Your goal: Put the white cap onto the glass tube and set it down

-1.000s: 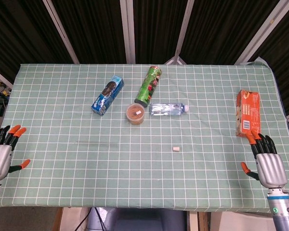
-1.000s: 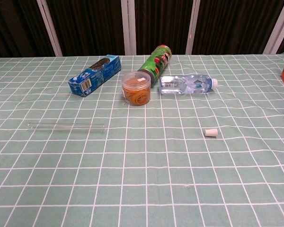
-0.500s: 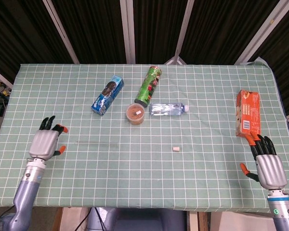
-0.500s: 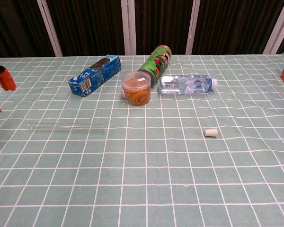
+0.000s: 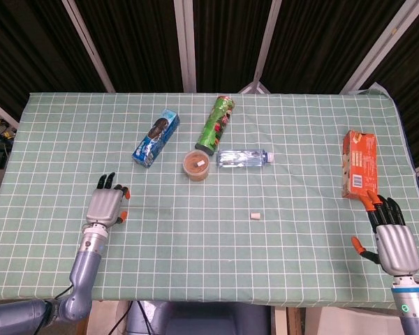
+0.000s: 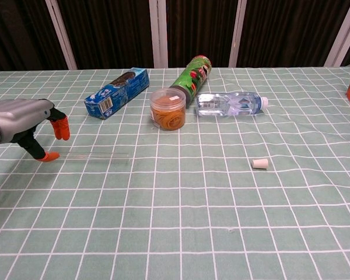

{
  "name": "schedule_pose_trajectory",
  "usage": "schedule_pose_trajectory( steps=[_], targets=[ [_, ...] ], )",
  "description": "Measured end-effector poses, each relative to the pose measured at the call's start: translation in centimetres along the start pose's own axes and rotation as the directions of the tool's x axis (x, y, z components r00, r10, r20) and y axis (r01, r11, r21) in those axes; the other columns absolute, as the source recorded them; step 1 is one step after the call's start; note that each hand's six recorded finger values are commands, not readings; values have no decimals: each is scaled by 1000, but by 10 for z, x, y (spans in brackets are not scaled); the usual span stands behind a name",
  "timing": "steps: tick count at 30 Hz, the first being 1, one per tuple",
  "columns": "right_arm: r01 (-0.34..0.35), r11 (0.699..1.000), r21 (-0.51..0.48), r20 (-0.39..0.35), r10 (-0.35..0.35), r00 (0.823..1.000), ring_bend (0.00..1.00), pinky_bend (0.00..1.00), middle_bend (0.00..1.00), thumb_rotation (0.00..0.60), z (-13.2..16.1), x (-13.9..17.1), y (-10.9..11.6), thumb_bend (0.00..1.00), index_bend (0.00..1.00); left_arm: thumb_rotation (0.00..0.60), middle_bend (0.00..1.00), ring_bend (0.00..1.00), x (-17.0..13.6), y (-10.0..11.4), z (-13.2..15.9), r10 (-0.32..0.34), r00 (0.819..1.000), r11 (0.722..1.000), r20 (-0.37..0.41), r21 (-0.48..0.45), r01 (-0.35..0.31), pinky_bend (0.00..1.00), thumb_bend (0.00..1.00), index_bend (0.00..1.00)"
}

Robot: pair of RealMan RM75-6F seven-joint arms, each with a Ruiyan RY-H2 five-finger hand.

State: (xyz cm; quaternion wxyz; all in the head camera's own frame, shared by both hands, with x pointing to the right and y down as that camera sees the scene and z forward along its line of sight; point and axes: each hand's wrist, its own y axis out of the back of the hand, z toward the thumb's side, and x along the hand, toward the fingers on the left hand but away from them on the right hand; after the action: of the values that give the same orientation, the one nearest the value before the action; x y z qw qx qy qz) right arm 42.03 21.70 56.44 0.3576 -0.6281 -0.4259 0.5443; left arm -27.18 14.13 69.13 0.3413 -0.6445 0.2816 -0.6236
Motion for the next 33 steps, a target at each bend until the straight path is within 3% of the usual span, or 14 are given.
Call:
schedule_pose_trajectory(
  steps=[15, 33],
  targets=[
    [0, 1000, -14, -15, 0, 1000, 0, 0, 0, 600, 3, -2, -1, 337, 0, 600, 372, 22, 7, -13, 7, -33, 999, 999, -22, 30, 33, 0, 398, 450],
    [7, 1000, -23, -18, -8, 1000, 0, 0, 0, 600, 4, -1, 0, 336, 0, 600, 377, 27, 16, -21, 18, -60, 998, 998, -36, 5, 60, 0, 476, 481]
  ],
)
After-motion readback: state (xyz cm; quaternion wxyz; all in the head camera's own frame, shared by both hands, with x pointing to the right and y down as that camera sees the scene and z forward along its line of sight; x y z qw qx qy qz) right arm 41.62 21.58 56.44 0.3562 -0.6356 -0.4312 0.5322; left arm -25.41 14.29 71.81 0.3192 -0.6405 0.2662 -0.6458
